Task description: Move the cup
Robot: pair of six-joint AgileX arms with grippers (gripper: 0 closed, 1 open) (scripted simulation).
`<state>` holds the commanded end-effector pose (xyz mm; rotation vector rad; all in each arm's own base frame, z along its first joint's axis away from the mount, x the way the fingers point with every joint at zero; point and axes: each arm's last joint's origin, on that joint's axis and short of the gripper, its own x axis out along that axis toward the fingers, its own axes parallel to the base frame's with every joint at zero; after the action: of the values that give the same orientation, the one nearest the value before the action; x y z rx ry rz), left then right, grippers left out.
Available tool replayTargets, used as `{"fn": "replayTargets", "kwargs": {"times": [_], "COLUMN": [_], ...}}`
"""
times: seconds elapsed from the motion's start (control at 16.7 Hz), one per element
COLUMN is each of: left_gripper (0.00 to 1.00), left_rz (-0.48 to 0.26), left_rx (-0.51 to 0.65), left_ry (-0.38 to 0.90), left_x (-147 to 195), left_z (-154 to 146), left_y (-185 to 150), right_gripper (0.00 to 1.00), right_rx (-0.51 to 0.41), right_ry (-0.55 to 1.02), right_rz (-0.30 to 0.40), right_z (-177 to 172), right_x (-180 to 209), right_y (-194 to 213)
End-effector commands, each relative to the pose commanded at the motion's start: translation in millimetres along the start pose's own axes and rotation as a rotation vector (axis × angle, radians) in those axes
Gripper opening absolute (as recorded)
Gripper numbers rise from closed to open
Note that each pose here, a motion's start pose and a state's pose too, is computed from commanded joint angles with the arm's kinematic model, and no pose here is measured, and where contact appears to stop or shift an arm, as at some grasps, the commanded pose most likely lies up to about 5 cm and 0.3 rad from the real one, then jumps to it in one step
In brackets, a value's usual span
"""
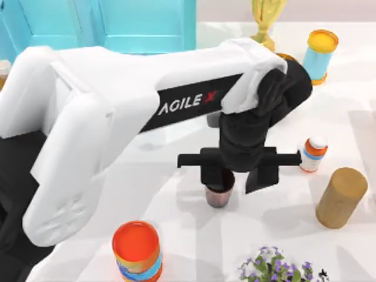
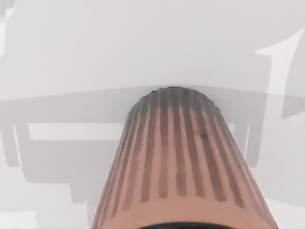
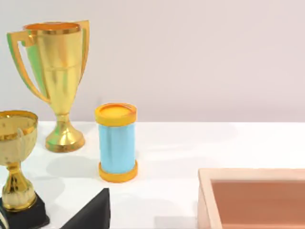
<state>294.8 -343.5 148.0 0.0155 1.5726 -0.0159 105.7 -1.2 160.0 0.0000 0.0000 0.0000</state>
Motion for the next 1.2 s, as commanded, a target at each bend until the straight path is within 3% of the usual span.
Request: {"fn": "replayTargets", "kwargs": {"times": [0.18,0.24,0.84,1.02,1.2], "left_gripper": [0.02,0.0,0.0,0.0,0.0], "left_rz": [0.0,0.0,0.0,-0.001,-0.01], "left_rx": [0.0,0.0,0.0,0.001,-0.001], "left_ry": [0.0,0.0,-0.001,0.001,0.007], "left_x": [0.0,0.0,-3.0,-18.9,-41.7], "left_z": [0.0,0.0,3.5,21.9,44.1], "left_y": [0.0,0.0,6.5,48.2,125.5], "right_gripper": [1.0,1.0,1.0,1.0,1.0], "right_rx": [0.0,0.0,0.0,0.0,0.0], "right_ry": [0.0,0.0,0.0,0.0,0.0], "right_rz": [0.0,0.0,0.0,0.0,0.0], "right_z": [0.0,0.0,0.0,0.0,0.0], "right_x": [0.0,0.0,0.0,0.0,0.0], "right_y": [0.0,0.0,0.0,0.0,0.0]}}
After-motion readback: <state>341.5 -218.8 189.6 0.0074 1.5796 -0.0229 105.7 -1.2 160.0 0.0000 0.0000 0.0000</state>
